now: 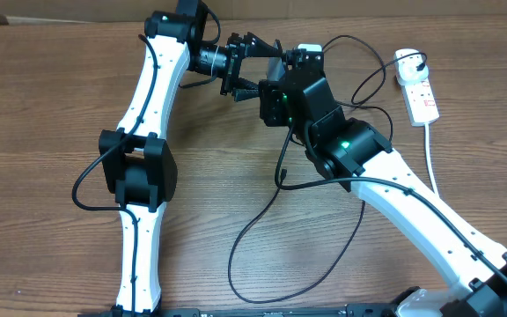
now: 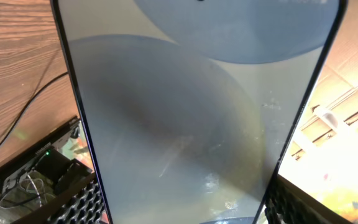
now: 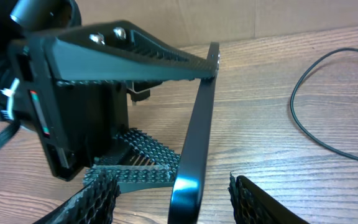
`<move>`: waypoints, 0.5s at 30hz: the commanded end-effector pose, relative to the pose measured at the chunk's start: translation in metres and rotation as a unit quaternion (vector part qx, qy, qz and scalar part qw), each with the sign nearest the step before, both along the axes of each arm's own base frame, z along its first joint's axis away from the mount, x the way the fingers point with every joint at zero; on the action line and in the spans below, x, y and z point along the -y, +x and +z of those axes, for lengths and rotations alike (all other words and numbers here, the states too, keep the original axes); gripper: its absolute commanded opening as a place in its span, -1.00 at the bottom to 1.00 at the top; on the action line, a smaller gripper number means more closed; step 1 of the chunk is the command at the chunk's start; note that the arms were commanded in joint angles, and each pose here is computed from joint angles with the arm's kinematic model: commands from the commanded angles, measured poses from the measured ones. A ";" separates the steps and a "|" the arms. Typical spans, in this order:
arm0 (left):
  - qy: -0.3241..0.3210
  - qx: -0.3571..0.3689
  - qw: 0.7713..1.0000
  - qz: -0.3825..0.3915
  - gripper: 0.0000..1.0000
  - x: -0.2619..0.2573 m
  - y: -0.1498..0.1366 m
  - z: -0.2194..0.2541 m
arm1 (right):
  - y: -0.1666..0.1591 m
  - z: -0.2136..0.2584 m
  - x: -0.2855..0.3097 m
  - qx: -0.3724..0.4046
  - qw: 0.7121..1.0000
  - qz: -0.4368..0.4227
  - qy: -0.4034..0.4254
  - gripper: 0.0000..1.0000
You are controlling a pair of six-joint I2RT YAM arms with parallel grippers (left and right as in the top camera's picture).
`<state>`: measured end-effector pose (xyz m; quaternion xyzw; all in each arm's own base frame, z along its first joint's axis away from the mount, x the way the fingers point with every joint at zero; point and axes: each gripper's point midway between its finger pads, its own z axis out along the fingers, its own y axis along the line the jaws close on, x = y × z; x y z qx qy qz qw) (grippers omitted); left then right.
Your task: Plug charger to phone and switch on socket
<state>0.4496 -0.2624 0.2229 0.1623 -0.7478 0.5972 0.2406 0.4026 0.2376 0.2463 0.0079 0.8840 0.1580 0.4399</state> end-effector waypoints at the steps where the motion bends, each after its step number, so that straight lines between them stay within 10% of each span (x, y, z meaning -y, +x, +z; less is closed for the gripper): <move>1: -0.007 0.014 1.000 -0.009 0.43 0.009 -0.004 0.013 | 0.004 0.009 -0.003 0.013 1.000 -0.005 0.005 0.17; 15: -0.008 0.019 1.000 -0.011 0.44 0.010 -0.005 0.013 | 0.005 0.009 -0.002 0.013 1.000 -0.006 0.004 -0.12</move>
